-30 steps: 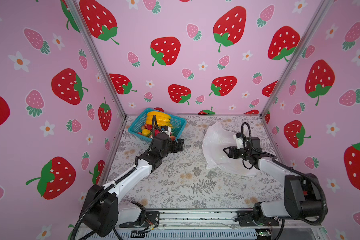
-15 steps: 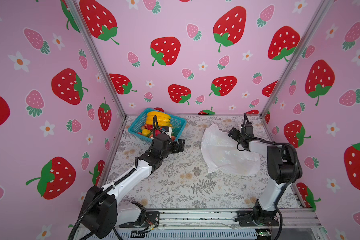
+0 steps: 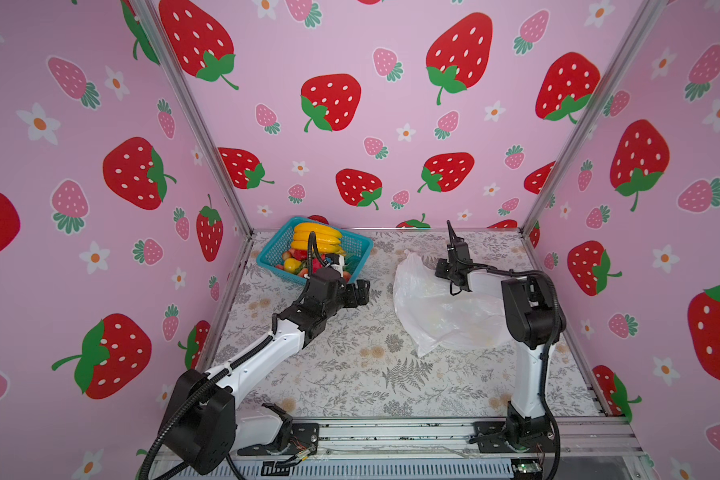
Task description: Place the fake fruits into the plastic bag and tie a complex knot
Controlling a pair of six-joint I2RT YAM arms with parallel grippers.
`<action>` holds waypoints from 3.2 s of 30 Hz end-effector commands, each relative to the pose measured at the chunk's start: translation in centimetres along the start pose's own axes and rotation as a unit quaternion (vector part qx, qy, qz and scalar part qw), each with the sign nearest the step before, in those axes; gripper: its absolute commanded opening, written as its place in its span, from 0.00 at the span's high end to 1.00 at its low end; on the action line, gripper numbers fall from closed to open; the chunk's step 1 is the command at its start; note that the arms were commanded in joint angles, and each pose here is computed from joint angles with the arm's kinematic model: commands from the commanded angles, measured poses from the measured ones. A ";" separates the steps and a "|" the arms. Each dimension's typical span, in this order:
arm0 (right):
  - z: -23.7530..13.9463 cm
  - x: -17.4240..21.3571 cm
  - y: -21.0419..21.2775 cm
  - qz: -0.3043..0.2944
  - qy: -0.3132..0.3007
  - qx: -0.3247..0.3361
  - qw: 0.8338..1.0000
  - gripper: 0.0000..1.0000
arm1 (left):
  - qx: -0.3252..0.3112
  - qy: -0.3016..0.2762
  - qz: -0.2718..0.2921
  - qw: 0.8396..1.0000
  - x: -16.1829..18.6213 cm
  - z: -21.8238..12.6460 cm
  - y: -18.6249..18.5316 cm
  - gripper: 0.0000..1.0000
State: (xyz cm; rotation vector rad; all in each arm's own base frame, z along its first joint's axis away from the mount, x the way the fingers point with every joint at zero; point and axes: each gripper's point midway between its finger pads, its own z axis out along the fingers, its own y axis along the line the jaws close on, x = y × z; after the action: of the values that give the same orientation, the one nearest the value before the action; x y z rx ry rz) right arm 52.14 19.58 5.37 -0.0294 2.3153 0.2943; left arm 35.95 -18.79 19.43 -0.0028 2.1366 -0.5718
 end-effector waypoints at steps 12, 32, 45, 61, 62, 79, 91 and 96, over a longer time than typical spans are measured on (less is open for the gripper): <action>-11.4 4.6 5.4 -0.105 0.048 -0.174 0.978 0.82 | 0.070 0.092 0.067 0.991 2.0 3.7 -6.1 0.10; -11.6 6.5 3.8 0.052 0.040 -0.100 0.993 0.18 | 0.015 0.245 0.068 0.967 12.9 8.0 -5.2 0.21; -7.8 6.7 2.5 0.097 0.058 -0.072 0.991 0.16 | 0.196 0.242 0.081 0.947 16.5 7.0 -15.6 0.35; -10.0 8.3 -3.0 -0.054 0.056 0.151 0.985 0.19 | 0.178 0.227 0.088 0.953 18.3 6.7 -14.2 0.22; -9.8 8.7 -2.9 -0.054 0.062 0.149 0.985 0.19 | 0.175 0.227 0.089 0.954 18.3 6.8 -14.1 0.22; -12.6 3.5 1.8 -0.100 -0.011 0.025 0.995 1.00 | 0.072 0.113 0.132 0.982 11.4 2.6 -10.1 0.19; -22.3 1.5 13.6 -0.234 -0.053 -0.345 0.907 1.00 | 0.009 -0.023 0.041 0.999 -0.9 -2.7 -2.8 0.10; -24.6 1.4 13.6 -0.232 -0.065 -0.358 0.902 1.00 | 0.012 -0.005 0.116 0.993 -1.9 -1.6 -3.6 0.08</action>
State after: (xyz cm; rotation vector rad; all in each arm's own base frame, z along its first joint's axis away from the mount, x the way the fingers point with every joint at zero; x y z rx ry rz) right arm 33.99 27.09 22.18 -0.7966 1.9432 0.7755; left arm 34.57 -20.04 21.98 0.1371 2.0869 -0.4899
